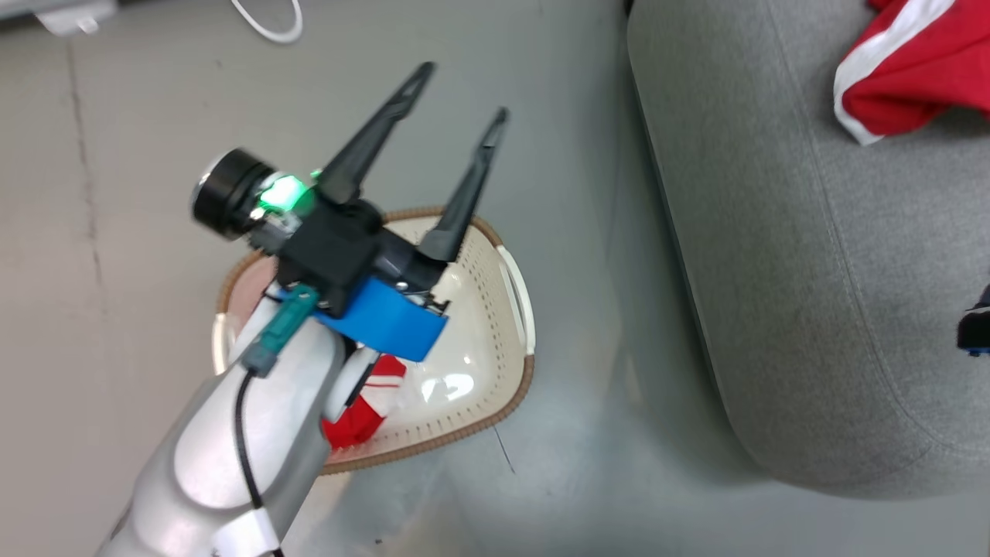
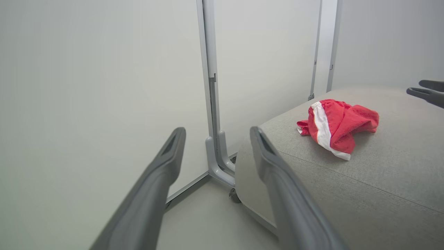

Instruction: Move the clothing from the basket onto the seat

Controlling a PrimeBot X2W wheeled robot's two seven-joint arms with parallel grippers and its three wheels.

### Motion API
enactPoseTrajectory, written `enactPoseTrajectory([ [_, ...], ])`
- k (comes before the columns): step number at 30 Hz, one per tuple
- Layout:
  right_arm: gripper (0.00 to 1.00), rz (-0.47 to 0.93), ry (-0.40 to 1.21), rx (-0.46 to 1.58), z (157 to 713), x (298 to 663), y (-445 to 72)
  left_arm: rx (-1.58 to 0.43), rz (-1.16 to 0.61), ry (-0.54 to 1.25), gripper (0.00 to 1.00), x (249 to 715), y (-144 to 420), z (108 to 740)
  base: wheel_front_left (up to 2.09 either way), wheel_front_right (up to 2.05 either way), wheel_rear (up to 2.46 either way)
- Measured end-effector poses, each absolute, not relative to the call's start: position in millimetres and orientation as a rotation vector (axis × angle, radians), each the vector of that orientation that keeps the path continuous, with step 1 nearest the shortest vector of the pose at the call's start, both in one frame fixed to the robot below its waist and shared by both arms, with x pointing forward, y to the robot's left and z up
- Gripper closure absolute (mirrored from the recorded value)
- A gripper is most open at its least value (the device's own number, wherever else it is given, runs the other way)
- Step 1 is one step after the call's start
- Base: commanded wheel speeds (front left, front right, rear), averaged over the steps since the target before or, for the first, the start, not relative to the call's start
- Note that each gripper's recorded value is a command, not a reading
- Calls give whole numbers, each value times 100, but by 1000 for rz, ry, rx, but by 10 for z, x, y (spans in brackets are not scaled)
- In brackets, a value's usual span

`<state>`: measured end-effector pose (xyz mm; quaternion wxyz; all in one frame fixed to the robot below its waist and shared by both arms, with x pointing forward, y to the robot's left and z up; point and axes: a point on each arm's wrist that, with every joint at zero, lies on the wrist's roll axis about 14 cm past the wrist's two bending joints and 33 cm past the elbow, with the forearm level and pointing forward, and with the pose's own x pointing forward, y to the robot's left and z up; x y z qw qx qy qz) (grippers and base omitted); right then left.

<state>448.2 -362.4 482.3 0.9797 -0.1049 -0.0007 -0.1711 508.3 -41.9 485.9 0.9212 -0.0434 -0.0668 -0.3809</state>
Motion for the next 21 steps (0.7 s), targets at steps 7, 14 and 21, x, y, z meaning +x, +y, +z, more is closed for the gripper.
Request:
enactPoseTrajectory([
  [7, 0, -188, -130, -136, 5183, 4564, -2971, -82, -542, -168, 0, 5073, 245, 5149, 0, 0, 0],
  [14, 0, -43, -210, -59, 5415, 4642, -2366, -63, -328, -186, 0, 4893, 940, 5318, 0, 0, 0],
  [21, 0, 56, -254, 12, 5568, 4586, -1921, -53, -184, -192, 0, 4568, 1431, 5397, 0, 0, 0],
])
